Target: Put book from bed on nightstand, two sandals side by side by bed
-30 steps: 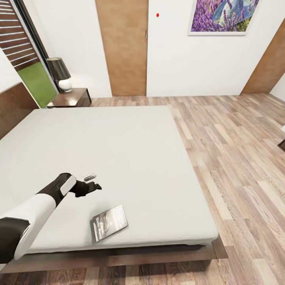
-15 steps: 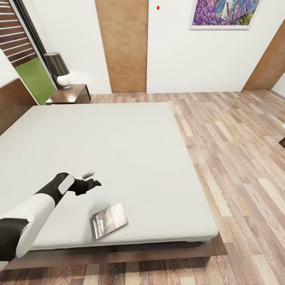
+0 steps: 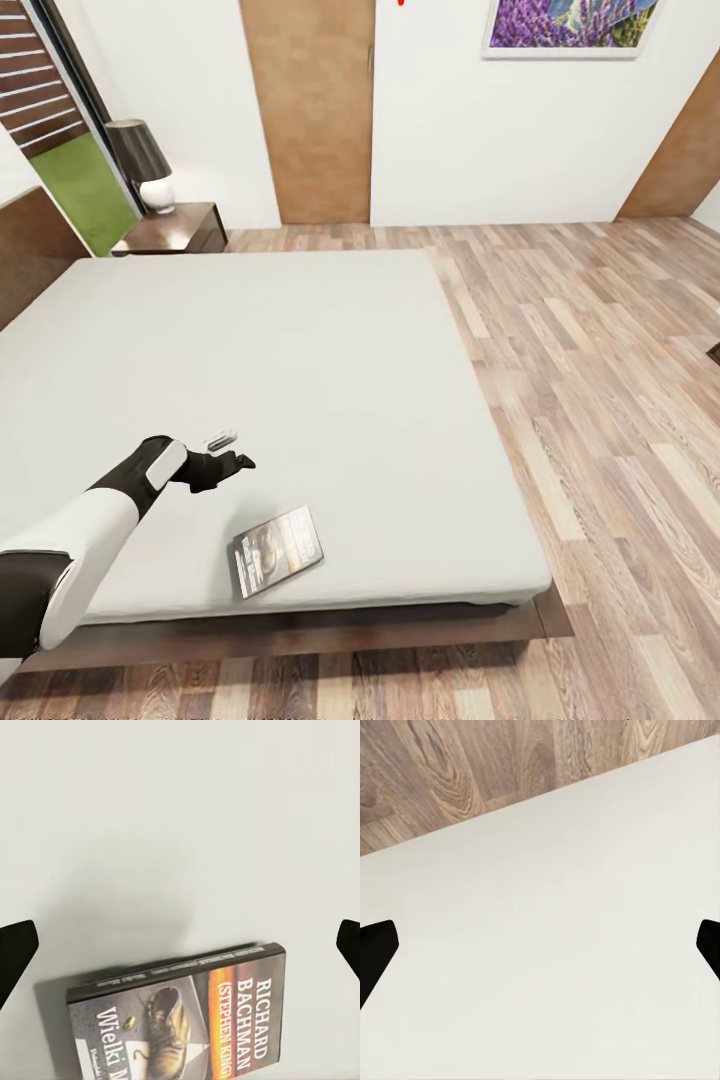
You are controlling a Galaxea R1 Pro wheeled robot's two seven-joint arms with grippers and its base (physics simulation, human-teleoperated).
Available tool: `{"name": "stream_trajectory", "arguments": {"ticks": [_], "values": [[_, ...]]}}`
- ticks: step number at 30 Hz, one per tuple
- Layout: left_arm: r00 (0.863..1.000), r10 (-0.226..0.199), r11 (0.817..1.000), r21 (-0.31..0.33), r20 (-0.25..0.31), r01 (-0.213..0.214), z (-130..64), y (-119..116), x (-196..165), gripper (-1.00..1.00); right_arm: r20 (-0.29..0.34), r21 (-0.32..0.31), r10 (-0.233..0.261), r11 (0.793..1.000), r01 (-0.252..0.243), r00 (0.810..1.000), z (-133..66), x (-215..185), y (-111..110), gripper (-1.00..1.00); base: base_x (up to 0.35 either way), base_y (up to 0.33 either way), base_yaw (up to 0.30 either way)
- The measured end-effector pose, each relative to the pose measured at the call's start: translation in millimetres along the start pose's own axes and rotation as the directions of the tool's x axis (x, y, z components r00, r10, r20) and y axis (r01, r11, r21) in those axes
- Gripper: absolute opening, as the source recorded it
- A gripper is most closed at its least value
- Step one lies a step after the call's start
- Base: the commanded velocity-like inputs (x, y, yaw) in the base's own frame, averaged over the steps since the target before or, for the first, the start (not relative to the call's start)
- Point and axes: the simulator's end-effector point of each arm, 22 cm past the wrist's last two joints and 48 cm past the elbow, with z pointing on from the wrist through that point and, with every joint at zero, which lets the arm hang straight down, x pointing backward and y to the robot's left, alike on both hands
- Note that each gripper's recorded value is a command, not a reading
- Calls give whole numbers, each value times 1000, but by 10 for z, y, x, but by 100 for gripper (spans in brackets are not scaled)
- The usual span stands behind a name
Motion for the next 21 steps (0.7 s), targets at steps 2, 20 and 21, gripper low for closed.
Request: {"name": "stream_trajectory", "arguments": {"ticks": [2,20,21], "values": [[1000,-1,1000,-1,-2,1,16,9,8,100,-3,0,-1,1000,1,1000,0,12,1,100,0,0,0],[1000,-8,1000,-15,-24,7,138,125,69,100,-34,7,-9,1000,9,999,-2,142,-25,100,0,0,0],[1000,-8,1000,-16,-26,7,147,129,75,100,-36,8,-10,1000,10,999,-2,148,-27,100,0,0,0]]}}
